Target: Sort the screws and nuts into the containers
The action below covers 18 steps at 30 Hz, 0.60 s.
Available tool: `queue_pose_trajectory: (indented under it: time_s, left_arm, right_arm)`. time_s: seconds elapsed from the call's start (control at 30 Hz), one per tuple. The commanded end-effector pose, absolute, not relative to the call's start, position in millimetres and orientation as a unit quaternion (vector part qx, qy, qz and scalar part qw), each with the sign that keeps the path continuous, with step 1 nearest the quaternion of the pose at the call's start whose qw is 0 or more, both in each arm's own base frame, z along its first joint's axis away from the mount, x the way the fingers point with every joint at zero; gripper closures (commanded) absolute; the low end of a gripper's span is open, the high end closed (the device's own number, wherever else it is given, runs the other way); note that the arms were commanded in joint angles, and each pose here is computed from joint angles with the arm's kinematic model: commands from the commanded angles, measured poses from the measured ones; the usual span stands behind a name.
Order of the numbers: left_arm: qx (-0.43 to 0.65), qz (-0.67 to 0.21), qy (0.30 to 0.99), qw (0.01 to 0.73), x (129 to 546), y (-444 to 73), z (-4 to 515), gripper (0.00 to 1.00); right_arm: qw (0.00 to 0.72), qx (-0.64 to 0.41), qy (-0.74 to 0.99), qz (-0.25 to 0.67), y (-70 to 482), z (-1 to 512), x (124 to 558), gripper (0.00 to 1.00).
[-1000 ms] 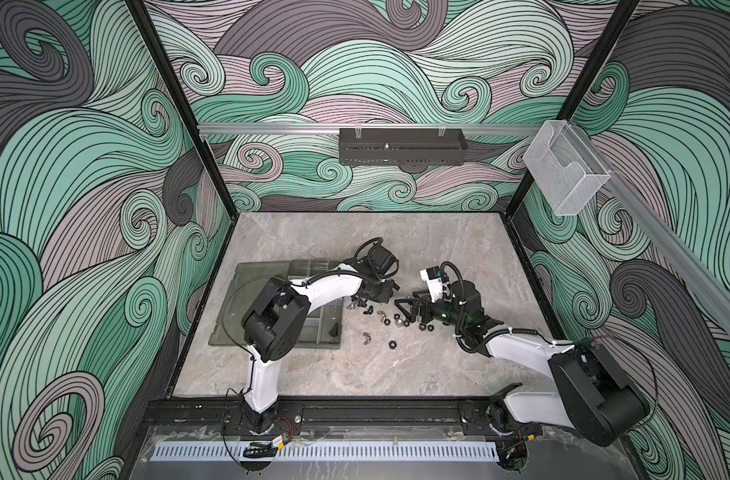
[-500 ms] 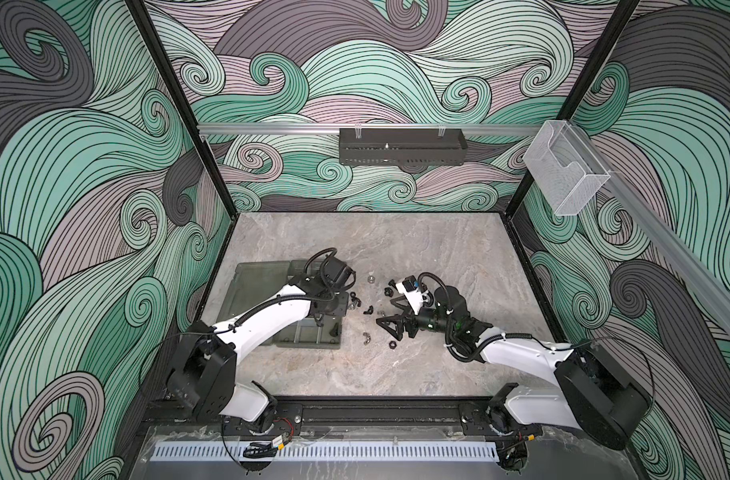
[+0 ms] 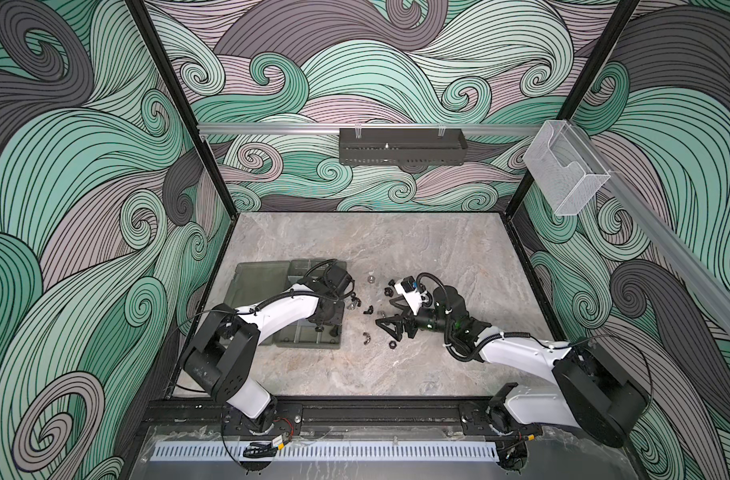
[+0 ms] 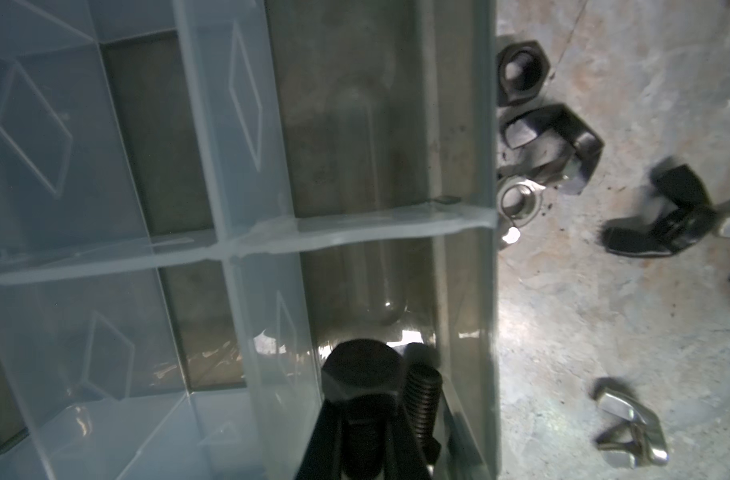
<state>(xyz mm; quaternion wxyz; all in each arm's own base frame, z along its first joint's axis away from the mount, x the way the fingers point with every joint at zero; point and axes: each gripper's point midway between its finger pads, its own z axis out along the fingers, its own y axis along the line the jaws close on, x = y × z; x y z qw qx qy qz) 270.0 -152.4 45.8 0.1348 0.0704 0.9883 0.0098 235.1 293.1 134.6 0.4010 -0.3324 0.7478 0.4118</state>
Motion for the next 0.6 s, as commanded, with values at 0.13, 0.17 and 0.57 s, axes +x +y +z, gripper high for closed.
queue_pose_trajectory:
  time_s: [0.13, 0.17, 0.57]
  left_arm:
    - [0.068, 0.005, 0.986, 0.153, 286, -159, 58, 0.81]
    - [0.071, 0.004, 0.985, 0.156, 287, -160, 61, 0.79]
    - [0.071, -0.037, 0.977, 0.2, 295, -173, 99, 0.71]
  right_arm:
    - [0.413, -0.344, 0.737, 0.41, 300, 143, 240, 0.01]
    - [0.412, -0.344, 0.738, 0.409, 300, 142, 240, 0.01]
    - [0.415, -0.332, 0.746, 0.402, 297, 139, 245, 0.01]
